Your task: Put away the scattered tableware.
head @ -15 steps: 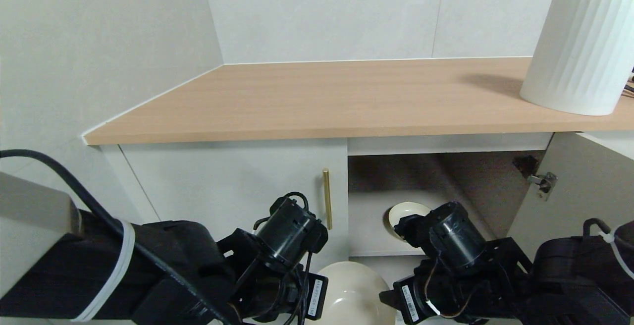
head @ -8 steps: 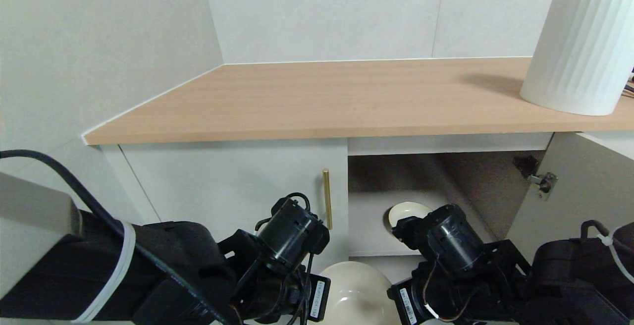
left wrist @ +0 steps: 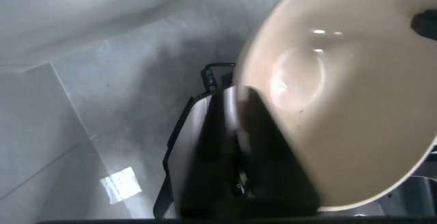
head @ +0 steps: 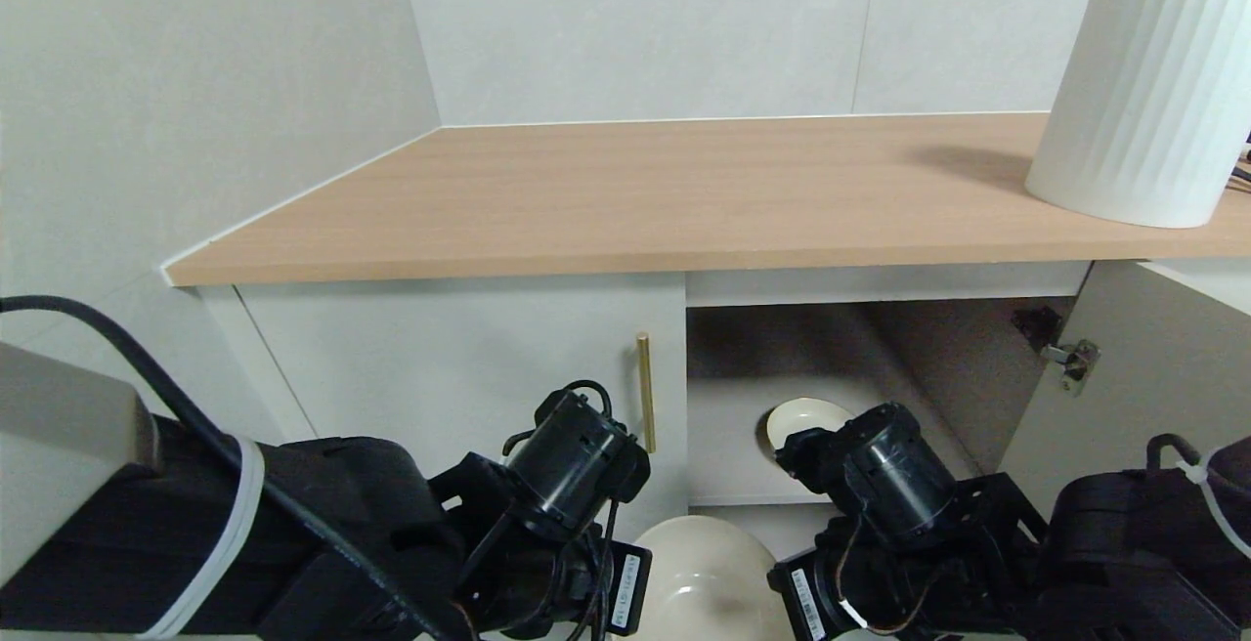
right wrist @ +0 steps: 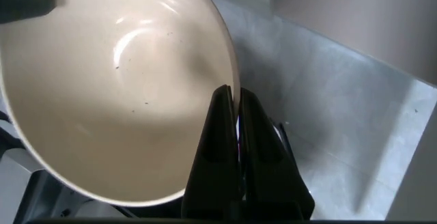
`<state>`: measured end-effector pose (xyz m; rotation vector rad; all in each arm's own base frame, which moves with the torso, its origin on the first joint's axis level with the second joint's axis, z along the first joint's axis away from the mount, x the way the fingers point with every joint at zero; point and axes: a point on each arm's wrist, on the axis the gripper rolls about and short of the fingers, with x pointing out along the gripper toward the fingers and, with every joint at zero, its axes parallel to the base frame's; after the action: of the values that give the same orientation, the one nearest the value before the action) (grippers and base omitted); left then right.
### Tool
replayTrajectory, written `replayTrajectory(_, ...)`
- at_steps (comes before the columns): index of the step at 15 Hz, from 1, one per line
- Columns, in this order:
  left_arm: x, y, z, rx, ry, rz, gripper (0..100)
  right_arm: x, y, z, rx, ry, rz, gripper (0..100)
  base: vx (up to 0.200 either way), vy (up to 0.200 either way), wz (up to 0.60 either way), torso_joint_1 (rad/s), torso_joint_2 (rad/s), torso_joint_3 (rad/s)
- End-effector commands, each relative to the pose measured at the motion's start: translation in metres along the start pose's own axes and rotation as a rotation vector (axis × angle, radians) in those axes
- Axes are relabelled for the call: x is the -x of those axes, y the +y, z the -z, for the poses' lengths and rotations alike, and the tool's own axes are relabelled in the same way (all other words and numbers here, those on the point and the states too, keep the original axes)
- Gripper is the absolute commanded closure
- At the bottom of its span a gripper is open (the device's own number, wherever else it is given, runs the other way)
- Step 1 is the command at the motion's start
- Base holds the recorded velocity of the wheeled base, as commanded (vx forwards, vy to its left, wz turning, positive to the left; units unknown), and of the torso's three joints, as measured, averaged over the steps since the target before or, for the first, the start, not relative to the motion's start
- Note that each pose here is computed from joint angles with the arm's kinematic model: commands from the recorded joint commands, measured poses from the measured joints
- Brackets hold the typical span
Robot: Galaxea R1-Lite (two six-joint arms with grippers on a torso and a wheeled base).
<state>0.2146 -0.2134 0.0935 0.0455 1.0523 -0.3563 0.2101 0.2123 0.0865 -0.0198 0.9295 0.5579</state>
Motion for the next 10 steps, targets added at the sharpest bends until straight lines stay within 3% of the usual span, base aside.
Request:
replayTrajectory(1, 0.001, -0.001, -0.001, 0.001, -0.005, 0.004, 0, 0.0, 0.0, 0.0, 0.002, -0.001, -0.004, 100, 0.0, 0.0, 0.0, 0.0, 0.0, 0.0)
replayTrajectory(7, 0.001, -0.001, -0.001, 0.001, -0.005, 0.002, 0, -0.01, -0.005, 0.007, 0.031, 0.04, 0.083, 100, 0.0, 0.0, 0.0, 0.0, 0.0, 0.0)
replayTrajectory(10, 0.003, 0.0, -0.002, 0.003, -0.012, 0.005, 0, -0.022, -0.032, 0.006, 0.011, 0.068, 0.196, 100, 0.0, 0.0, 0.0, 0.0, 0.0, 0.0)
